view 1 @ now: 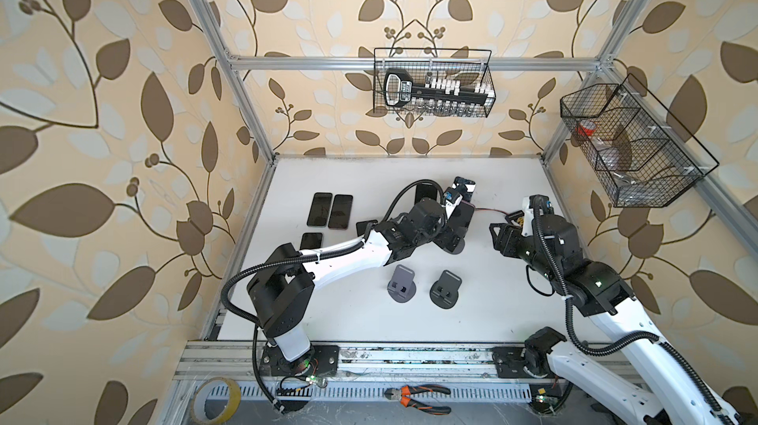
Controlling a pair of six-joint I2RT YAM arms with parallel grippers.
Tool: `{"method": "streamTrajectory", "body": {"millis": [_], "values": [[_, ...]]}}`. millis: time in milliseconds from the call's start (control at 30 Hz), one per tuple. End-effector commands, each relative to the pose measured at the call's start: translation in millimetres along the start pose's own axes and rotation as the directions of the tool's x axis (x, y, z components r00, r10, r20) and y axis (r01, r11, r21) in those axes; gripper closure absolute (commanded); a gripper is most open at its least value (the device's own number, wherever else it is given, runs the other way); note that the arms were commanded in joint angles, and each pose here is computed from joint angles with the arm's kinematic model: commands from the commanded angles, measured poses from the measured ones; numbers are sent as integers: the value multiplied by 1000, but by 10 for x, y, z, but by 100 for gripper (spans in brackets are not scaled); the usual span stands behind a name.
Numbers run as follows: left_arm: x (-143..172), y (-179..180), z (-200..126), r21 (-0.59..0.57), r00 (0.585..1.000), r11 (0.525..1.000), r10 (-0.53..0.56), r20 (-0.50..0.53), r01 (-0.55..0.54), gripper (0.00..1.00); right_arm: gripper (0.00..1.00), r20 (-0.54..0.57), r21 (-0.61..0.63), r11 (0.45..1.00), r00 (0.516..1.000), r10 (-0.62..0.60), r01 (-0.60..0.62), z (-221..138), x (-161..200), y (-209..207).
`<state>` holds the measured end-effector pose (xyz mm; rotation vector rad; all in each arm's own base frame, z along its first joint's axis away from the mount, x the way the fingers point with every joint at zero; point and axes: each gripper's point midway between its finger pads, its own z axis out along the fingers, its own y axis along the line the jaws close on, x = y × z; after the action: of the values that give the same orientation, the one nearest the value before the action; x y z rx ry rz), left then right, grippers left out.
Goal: Remove the phone from the phone stand
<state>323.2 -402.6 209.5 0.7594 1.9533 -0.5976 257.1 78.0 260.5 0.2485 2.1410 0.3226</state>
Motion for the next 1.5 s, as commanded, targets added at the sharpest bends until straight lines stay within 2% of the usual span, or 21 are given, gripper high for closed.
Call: {"method": "streamTrajectory", "body": {"millis": [0,467,1033,1133,1467], "values": [[-188,-110,47,33,995,999,8,95,-11,1,32,-12,-14,1000,1000,16,-16,31,34,20],[-83,-42,417,-26,994,1000,0,106,3,1,32,-32,-8,1000,999,17,-17,83,120,-5],[-143,98,655,-123,988,992,22,151,-3,1,32,-26,-12,1000,1000,1,-1,65,79,14],[-169,169,680,-163,986,986,5,165,23,1,32,-34,-9,1000,999,1,-1,79,108,3],[-186,116,800,-134,983,991,-2,185,28,1,31,-29,-6,1000,999,28,-28,-1,205,-88]]}}
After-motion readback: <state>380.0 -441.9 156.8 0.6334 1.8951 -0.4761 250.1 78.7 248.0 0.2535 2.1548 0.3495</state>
